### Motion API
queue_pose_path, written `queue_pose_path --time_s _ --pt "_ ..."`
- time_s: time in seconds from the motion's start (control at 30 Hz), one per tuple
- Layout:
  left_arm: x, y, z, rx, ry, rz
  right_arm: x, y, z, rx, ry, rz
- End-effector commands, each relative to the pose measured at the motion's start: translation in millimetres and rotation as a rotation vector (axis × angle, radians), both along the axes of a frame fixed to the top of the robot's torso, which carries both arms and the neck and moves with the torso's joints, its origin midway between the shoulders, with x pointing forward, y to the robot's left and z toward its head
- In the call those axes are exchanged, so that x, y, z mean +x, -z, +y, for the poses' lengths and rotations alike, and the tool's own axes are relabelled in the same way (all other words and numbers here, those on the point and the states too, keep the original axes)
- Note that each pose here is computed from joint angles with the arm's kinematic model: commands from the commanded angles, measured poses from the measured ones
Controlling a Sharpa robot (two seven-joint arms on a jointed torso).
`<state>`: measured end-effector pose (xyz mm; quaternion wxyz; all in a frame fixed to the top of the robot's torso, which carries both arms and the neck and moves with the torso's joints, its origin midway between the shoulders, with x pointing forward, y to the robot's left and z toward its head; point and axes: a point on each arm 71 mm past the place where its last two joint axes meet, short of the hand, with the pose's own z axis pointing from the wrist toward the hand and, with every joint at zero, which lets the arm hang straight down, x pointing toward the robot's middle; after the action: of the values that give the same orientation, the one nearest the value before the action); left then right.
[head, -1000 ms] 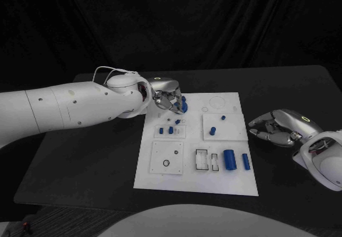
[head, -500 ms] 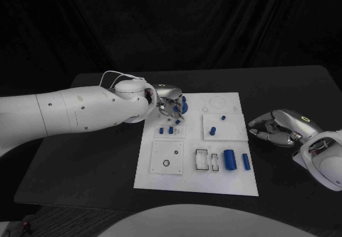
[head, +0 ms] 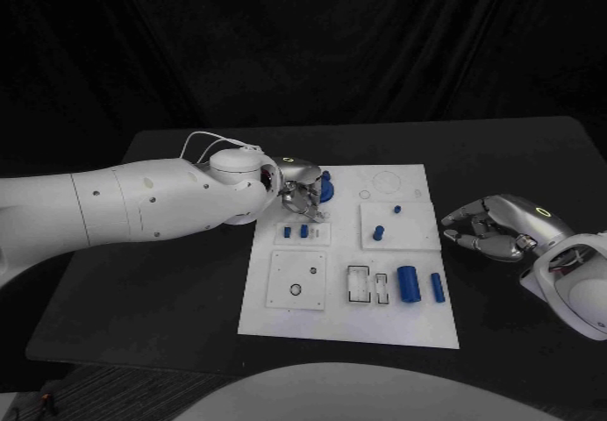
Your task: Assemble the parts on the task board
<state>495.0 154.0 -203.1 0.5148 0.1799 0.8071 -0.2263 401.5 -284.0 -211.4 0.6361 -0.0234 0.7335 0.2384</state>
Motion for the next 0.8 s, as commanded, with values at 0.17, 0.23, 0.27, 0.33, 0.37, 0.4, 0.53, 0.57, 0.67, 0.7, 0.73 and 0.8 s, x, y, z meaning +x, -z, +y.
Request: queue_pose_path --time_s 0.17,0.23,0.27,0.33,0.37,0.4,0.53,0.57,0.67,0.7,0.73,0.8 --pt "-1.4 7.9 -0.9 0.037 -0.003 0.025 -0.6 0.2 -1.1 -0.005 0.008 0.006" --pt "-1.9 10.3 -0.9 0.044 -0.004 0.035 -0.5 0.3 -0.9 -0.005 0.007 0.006" --pt "-2.2 11.4 -0.8 0.047 -0.004 0.039 -0.5 0.4 -0.8 -0.005 0.007 0.007" --pt "-2.7 13.2 -0.5 0.050 -0.003 0.045 -0.4 0.5 -0.7 -0.006 0.006 0.007" --pt "-2.8 14.0 -0.3 0.052 -0.003 0.048 -0.3 0.5 -0.7 -0.006 0.006 0.007" --pt "-3.0 14.8 -0.1 0.053 -0.003 0.051 -0.3 0.5 -0.7 -0.006 0.006 0.007" --pt "-3.6 16.5 0.6 0.044 0.005 0.051 -0.1 0.7 -0.7 -0.006 0.006 0.007" --pt "-3.7 16.6 0.7 0.041 0.007 0.050 -0.1 0.7 -0.6 -0.006 0.006 0.007" --pt "-4.2 16.5 0.5 0.024 0.020 0.043 0.2 0.9 -0.6 -0.007 0.006 0.008" --pt "-4.3 16.4 0.4 0.020 0.024 0.041 0.3 1.0 -0.5 -0.008 0.005 0.009" --pt "-4.4 16.3 0.3 0.015 0.028 0.039 0.4 1.1 -0.4 -0.008 0.005 0.009" --pt "-4.7 15.9 -0.1 0.005 0.039 0.035 0.6 1.4 -0.2 -0.009 0.004 0.011"
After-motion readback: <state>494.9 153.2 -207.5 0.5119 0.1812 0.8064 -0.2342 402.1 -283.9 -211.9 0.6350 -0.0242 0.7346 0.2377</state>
